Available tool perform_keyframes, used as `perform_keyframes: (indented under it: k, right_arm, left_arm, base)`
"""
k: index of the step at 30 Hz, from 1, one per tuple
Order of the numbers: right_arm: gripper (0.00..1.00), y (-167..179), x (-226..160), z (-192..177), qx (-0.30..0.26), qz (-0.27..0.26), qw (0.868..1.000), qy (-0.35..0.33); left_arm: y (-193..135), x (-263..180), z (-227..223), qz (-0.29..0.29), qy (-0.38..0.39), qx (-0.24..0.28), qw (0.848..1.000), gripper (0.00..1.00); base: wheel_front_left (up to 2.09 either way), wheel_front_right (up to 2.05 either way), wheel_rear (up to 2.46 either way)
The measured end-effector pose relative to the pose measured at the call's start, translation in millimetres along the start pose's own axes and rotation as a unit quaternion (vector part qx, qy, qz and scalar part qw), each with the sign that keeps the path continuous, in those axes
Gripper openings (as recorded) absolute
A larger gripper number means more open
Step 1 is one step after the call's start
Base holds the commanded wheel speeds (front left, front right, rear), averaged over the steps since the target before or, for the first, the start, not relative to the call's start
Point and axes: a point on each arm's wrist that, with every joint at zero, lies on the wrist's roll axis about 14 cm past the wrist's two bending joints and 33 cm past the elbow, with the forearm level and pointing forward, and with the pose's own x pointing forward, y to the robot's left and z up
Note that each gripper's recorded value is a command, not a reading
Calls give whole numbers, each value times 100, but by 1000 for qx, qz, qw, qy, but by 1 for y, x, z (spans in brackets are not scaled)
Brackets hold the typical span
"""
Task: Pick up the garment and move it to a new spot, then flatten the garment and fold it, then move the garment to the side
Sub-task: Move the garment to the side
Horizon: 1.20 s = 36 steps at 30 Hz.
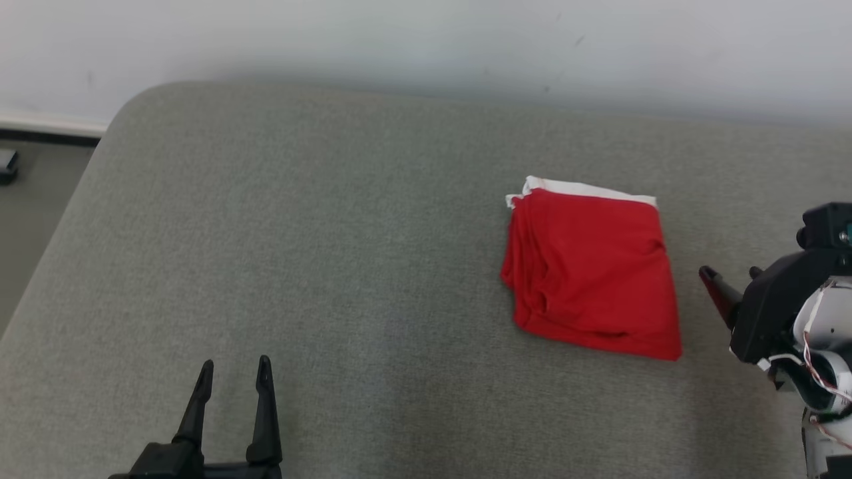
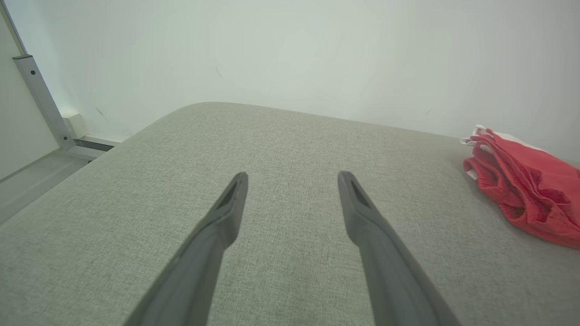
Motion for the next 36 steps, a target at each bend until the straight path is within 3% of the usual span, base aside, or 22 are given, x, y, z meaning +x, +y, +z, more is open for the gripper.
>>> perform_keyframes:
  k: [9, 22, 23, 24, 26, 27, 36]
  right_arm:
    - [100, 13, 59, -26, -1, 2, 996, 85]
    - [100, 25, 111, -52, -8, 11, 990, 138]
    - [85, 27, 114, -53, -11, 13, 990, 140]
    - [44, 29, 115, -54, -14, 15, 990, 143]
    - [5, 32, 117, -55, -24, 19, 989, 147]
    - [0, 34, 117, -55, -29, 21, 988, 148]
    - [0, 25, 98, -42, -89, 20, 986, 140]
  left_arm:
    - [15, 7, -11, 24, 19, 8, 1000, 100]
    - [16, 16, -32, 33, 51, 9, 998, 100]
    - [17, 16, -32, 34, 52, 9, 998, 100]
    - [17, 16, -33, 36, 52, 10, 998, 100]
    - [19, 16, -34, 40, 54, 12, 998, 100]
    - [19, 16, -34, 41, 54, 11, 998, 100]
    - [10, 24, -29, 26, 43, 1, 999, 100]
  base:
    - [0, 0, 0]
    - [0, 0, 0]
    - [0, 0, 0]
    - [0, 0, 0]
    - [0, 0, 0]
    - [0, 0, 0]
    - [0, 0, 0]
